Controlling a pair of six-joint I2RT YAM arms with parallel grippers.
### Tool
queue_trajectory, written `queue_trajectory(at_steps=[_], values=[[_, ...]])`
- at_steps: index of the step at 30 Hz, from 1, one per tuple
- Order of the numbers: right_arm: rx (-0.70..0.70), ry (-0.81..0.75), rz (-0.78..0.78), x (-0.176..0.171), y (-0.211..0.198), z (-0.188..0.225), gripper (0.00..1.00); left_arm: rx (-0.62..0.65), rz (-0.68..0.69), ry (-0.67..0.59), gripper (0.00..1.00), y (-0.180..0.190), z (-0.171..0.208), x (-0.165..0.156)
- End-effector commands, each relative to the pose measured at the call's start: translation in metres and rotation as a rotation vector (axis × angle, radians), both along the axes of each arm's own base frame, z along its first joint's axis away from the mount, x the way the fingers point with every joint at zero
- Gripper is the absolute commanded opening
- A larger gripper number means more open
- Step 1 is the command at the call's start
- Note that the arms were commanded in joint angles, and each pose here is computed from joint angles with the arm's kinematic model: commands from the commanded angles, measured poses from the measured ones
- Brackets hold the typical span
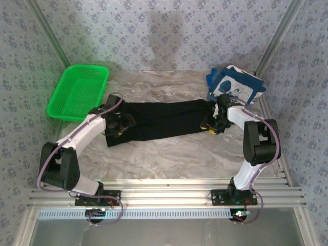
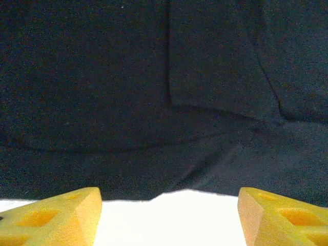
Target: Fold and stack the t-shirts
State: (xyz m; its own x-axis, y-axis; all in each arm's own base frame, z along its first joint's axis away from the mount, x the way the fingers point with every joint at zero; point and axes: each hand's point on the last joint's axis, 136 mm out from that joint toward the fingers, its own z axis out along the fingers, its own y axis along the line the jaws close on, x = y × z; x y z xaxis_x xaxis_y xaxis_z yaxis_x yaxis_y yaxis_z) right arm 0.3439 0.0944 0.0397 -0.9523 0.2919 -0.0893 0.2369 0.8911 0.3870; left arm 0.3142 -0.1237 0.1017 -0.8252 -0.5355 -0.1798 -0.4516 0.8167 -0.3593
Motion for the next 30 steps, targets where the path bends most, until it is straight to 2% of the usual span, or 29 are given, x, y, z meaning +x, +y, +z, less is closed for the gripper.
queue_trajectory(at_steps=[1, 9, 17, 27, 30], values=[[0.015, -0.074, 0.08, 0.008, 0.015, 0.013, 0.46, -0.035, 0.103, -0.06, 0.68, 0.002, -0.004, 0.028], [0.025, -0.098, 0.143, 0.019, 0.045, 0.02, 0.46, -0.068, 0.205, -0.018, 0.62, 0.004, -0.04, 0.055], [0.023, -0.079, 0.176, 0.018, 0.056, 0.013, 0.44, -0.156, 0.248, -0.07, 0.57, -0.01, -0.039, 0.082], [0.029, -0.092, 0.169, 0.025, 0.053, 0.022, 0.44, -0.12, 0.251, 0.027, 0.5, -0.004, -0.058, 0.061], [0.032, -0.091, 0.161, 0.026, 0.052, 0.02, 0.44, -0.151, 0.262, 0.013, 0.4, -0.008, -0.06, 0.065]])
